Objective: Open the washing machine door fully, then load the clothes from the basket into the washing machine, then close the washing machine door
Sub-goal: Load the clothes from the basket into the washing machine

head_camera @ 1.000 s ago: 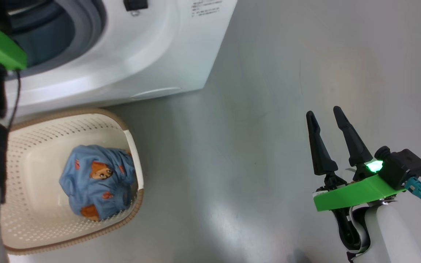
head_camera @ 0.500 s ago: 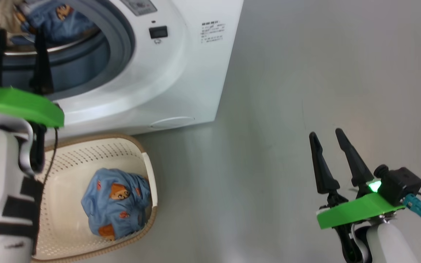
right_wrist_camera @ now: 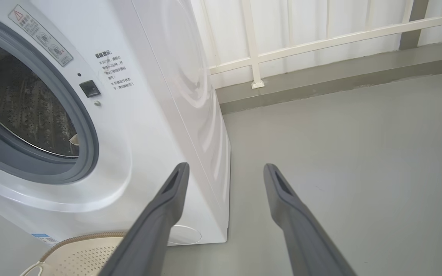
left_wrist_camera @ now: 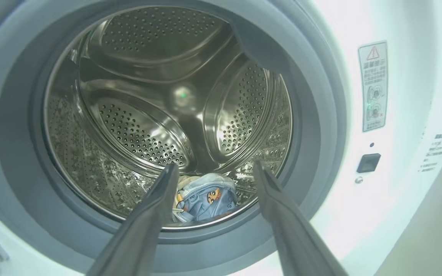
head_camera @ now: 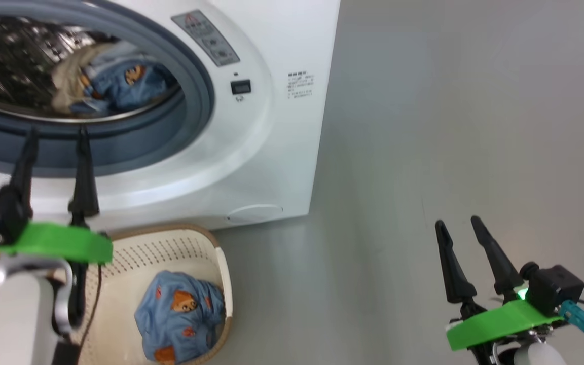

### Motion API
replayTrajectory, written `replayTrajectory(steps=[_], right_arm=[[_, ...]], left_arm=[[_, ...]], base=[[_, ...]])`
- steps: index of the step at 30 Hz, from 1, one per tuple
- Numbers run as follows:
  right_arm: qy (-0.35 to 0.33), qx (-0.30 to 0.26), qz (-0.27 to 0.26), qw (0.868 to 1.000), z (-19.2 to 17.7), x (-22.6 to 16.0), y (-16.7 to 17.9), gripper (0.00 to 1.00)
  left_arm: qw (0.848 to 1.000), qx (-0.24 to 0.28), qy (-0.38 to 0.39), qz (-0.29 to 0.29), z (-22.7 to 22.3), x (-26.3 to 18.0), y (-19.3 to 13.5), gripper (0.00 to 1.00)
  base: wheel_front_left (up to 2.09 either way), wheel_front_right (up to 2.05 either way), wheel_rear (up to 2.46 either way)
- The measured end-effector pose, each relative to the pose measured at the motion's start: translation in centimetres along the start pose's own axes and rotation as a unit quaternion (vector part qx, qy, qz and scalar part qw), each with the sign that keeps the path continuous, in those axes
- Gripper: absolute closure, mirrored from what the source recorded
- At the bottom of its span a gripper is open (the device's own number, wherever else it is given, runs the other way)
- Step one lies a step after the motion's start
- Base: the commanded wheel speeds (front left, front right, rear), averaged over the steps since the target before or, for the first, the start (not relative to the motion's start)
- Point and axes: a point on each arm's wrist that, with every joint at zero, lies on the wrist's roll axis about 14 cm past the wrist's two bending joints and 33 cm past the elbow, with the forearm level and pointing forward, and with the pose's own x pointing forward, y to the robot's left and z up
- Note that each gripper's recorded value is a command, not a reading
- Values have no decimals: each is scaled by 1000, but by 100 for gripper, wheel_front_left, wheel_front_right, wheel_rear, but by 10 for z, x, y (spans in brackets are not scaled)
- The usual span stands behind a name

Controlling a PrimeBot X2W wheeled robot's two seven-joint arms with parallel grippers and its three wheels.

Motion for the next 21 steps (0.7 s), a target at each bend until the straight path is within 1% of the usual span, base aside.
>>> replayTrajectory(steps=[5,12,21], right_arm=[[-8,-6,1,1000,8,-17,2,0],[-30,-7,3,1000,26,-37,5,0],[-59,-18,11,998,48,-46,10,0]], left_arm=[[1000,10,-10,17,14,-35,6,0],[999,18,-9,49,23,-87,17,0],[996,10,13,82,15,-135,21,0]], base=[[0,0,0],[0,0,0],[0,0,0]])
